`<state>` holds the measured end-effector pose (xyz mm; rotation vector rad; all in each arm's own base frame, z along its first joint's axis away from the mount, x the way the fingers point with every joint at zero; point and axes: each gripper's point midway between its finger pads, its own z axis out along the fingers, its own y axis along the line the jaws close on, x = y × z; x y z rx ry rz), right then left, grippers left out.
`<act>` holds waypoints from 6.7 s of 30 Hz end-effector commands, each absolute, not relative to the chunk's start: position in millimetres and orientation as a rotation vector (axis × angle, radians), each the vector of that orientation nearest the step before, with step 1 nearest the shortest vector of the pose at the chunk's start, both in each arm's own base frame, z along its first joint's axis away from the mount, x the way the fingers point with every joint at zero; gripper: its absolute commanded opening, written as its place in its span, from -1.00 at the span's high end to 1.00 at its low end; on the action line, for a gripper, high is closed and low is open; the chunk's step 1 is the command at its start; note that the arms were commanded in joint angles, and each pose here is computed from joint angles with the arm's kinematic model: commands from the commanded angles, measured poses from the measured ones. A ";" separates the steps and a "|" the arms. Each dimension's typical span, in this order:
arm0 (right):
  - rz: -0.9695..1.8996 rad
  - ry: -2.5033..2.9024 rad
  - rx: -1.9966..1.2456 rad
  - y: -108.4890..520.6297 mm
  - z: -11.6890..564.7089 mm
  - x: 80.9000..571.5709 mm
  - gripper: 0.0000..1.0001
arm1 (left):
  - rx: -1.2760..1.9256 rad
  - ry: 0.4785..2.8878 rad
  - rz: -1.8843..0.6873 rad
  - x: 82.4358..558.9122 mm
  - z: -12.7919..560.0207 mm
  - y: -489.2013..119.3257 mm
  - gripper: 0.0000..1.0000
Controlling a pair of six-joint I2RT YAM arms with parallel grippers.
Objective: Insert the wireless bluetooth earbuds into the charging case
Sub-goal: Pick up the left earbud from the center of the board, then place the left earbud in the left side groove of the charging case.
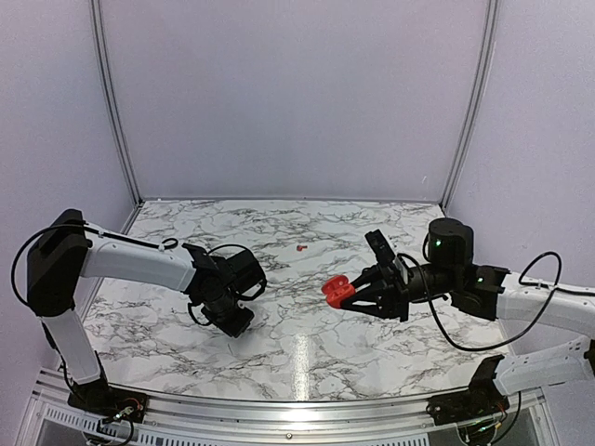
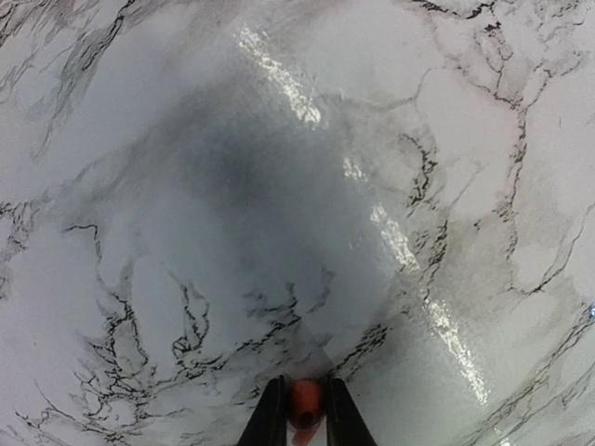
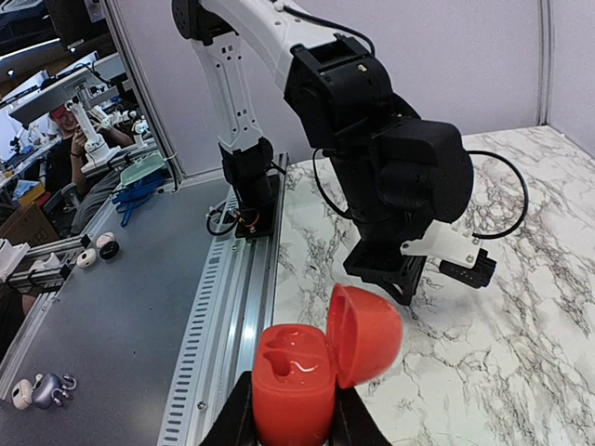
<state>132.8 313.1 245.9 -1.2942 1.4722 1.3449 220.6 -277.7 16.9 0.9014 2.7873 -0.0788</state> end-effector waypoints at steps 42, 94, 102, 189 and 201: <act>1.188 1.058 -1.131 314.5 310.5 146.9 1.00 | 0.340 1.577 -1.158 197.5 348.6 -317.3 1.00; 1.029 0.750 -0.888 352.0 355.6 137.1 1.00 | 0.787 1.083 -1.189 128.4 398.6 -416.4 1.00; 1.061 0.738 -0.863 348.5 364.5 134.4 1.00 | 0.783 1.103 -1.169 133.1 391.5 -420.4 1.00; 1.099 0.613 -0.859 334.2 394.9 114.6 1.00 | 0.675 1.468 -1.001 177.3 322.9 -412.4 0.61; 1.110 0.651 -0.844 338.7 387.9 120.9 1.00 | 0.738 1.438 -1.032 168.0 325.4 -418.2 0.39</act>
